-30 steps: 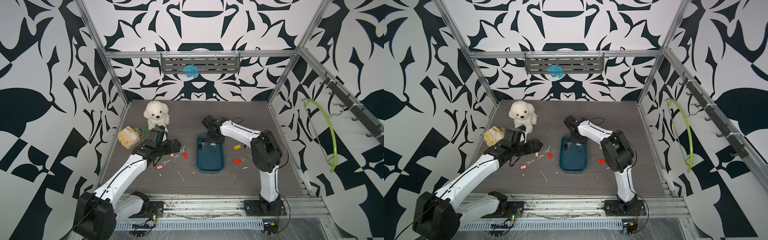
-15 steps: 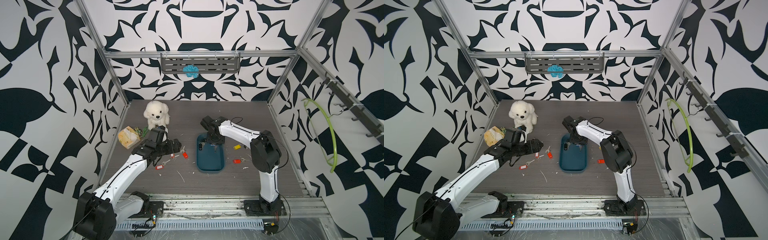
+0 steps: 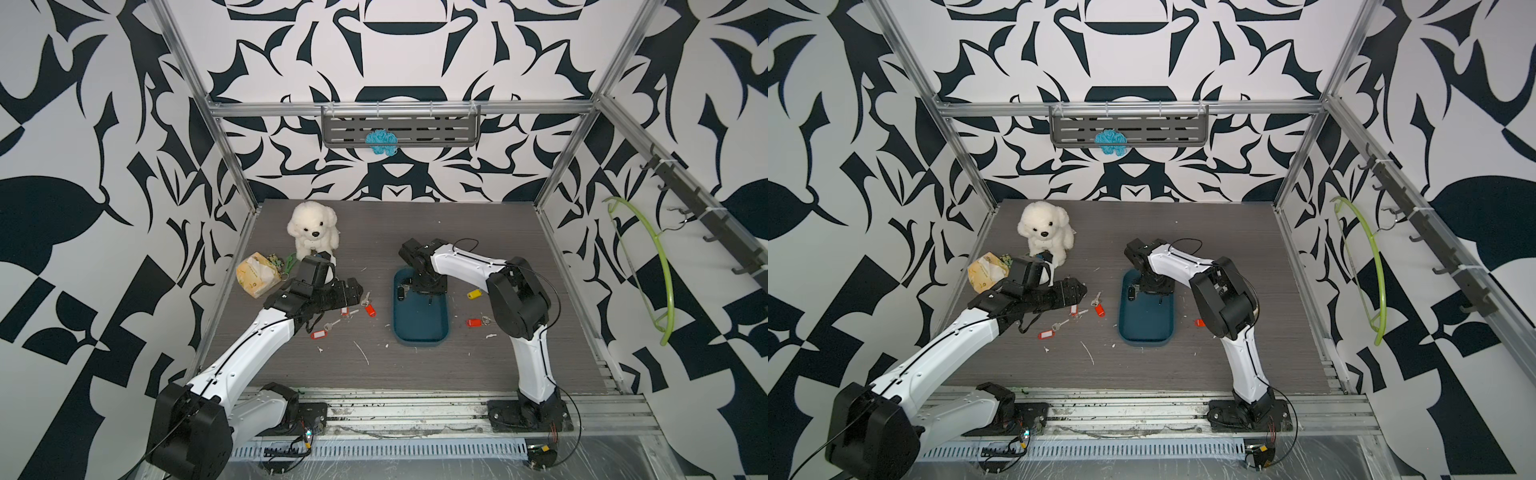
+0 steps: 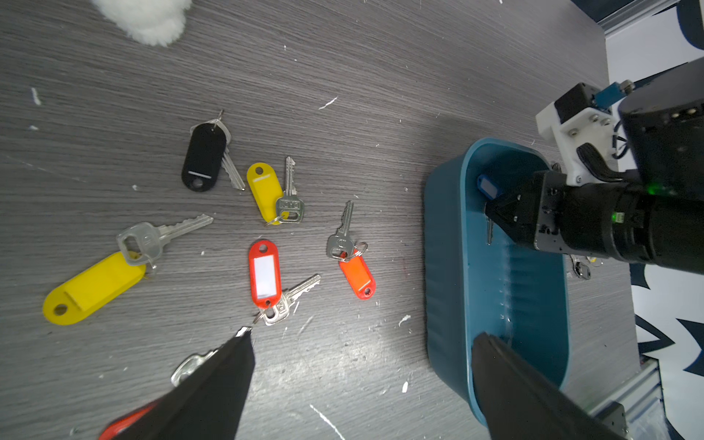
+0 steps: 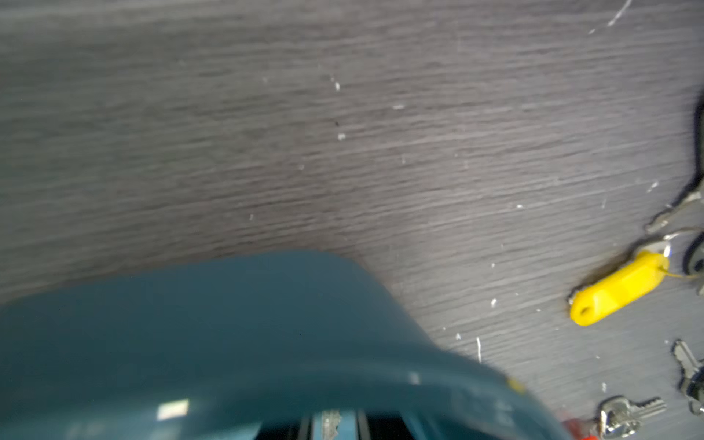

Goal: Take the keys out of the storage box
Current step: Pick up the key from the storage box, then place the key at the center of the board.

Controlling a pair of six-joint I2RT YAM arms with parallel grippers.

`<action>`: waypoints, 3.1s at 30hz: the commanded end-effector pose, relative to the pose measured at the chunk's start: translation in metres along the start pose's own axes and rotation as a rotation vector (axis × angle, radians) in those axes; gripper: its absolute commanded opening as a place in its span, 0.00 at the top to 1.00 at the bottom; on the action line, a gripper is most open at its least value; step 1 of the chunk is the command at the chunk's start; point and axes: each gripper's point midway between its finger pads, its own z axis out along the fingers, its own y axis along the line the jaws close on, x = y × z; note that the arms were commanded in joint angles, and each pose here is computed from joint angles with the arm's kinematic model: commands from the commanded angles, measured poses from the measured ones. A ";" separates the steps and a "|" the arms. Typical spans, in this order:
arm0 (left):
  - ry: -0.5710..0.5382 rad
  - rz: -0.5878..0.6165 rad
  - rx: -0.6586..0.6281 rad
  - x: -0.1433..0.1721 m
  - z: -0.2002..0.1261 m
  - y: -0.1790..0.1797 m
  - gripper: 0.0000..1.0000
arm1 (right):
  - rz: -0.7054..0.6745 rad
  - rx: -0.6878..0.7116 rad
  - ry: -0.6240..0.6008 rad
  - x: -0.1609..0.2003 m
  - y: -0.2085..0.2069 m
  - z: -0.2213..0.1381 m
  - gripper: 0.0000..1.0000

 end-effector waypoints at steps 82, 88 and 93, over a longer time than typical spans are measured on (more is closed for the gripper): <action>0.046 0.054 -0.015 0.008 0.003 -0.011 0.04 | 0.169 -0.134 -0.178 -0.043 -0.140 -0.081 0.50; 0.035 0.171 -0.066 -0.004 -0.006 -0.042 0.05 | 0.158 -0.132 -0.316 -0.026 -0.173 -0.122 0.57; 0.077 0.252 -0.115 -0.002 0.011 -0.086 0.06 | 0.148 -0.142 -0.419 -0.005 -0.198 -0.150 0.60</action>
